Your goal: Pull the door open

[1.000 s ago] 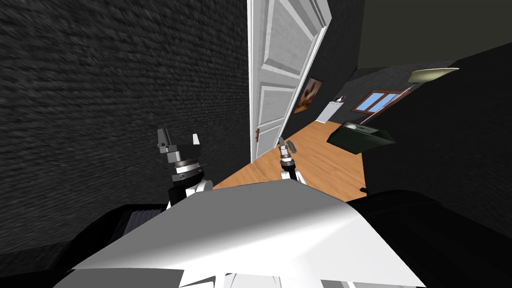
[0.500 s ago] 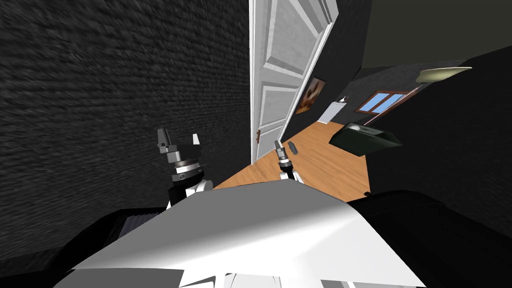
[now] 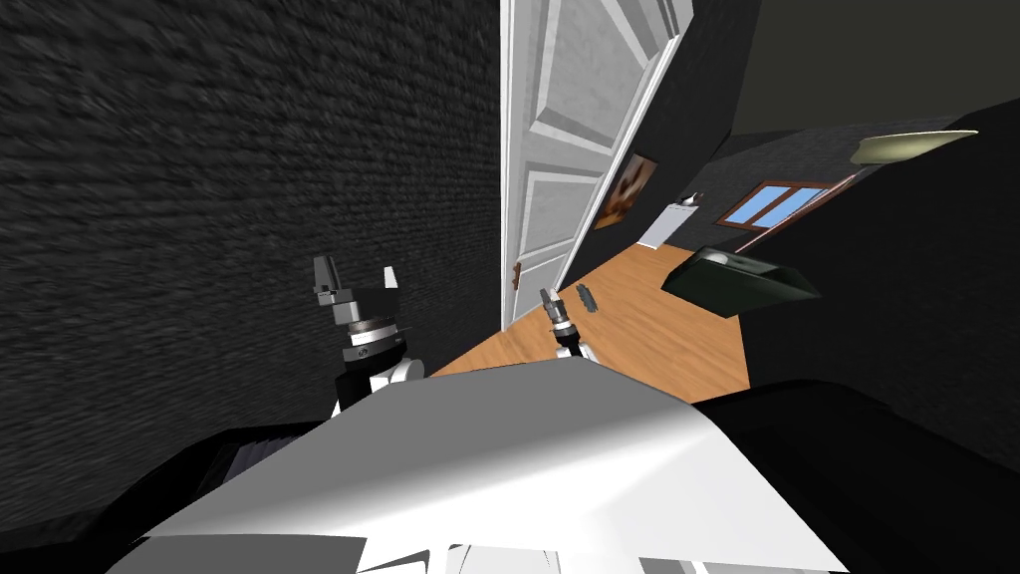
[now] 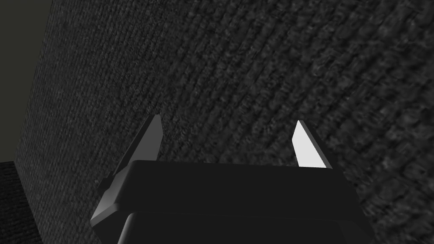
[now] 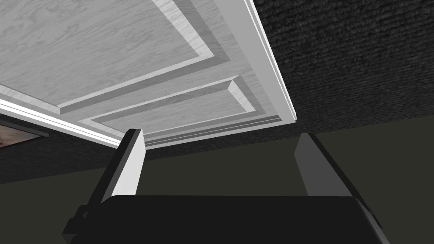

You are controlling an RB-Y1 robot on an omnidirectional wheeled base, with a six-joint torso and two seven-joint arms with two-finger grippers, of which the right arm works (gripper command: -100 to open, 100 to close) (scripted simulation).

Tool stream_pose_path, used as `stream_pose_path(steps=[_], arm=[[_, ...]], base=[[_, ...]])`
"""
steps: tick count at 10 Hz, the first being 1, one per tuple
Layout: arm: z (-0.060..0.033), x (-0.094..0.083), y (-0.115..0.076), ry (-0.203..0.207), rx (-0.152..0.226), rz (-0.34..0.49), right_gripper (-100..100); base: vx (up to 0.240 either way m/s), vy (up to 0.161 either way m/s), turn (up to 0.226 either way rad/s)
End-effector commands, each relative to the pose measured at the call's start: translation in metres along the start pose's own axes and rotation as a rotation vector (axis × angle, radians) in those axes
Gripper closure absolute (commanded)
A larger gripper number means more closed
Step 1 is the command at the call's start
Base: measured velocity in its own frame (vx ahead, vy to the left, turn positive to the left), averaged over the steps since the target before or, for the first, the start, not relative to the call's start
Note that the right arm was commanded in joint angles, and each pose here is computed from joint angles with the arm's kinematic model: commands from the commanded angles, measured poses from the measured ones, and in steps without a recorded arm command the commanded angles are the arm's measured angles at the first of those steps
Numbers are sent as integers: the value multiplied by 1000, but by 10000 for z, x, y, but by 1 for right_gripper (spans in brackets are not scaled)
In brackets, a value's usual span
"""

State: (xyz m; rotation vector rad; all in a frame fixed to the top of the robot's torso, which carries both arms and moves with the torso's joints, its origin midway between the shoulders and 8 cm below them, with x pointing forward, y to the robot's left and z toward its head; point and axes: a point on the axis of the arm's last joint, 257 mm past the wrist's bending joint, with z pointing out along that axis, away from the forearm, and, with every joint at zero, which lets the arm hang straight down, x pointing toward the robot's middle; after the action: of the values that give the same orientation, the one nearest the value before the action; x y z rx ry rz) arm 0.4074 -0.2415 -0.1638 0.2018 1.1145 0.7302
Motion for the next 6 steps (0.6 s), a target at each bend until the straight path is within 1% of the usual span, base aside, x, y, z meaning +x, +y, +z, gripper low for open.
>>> stream_pose_path(steps=[1, 2, 3, 6], arm=[[-34, 142, -72, 33, 4, -45, -100], [-62, 217, -108, 51, 4, -71, -100], [-81, 242, -132, 57, 10, -69, -100], [-205, 492, -268, 120, 16, -143, -100]], base=[[101, -22, 38], [106, -16, 38], [65, -12, 13], [70, -19, 28]])
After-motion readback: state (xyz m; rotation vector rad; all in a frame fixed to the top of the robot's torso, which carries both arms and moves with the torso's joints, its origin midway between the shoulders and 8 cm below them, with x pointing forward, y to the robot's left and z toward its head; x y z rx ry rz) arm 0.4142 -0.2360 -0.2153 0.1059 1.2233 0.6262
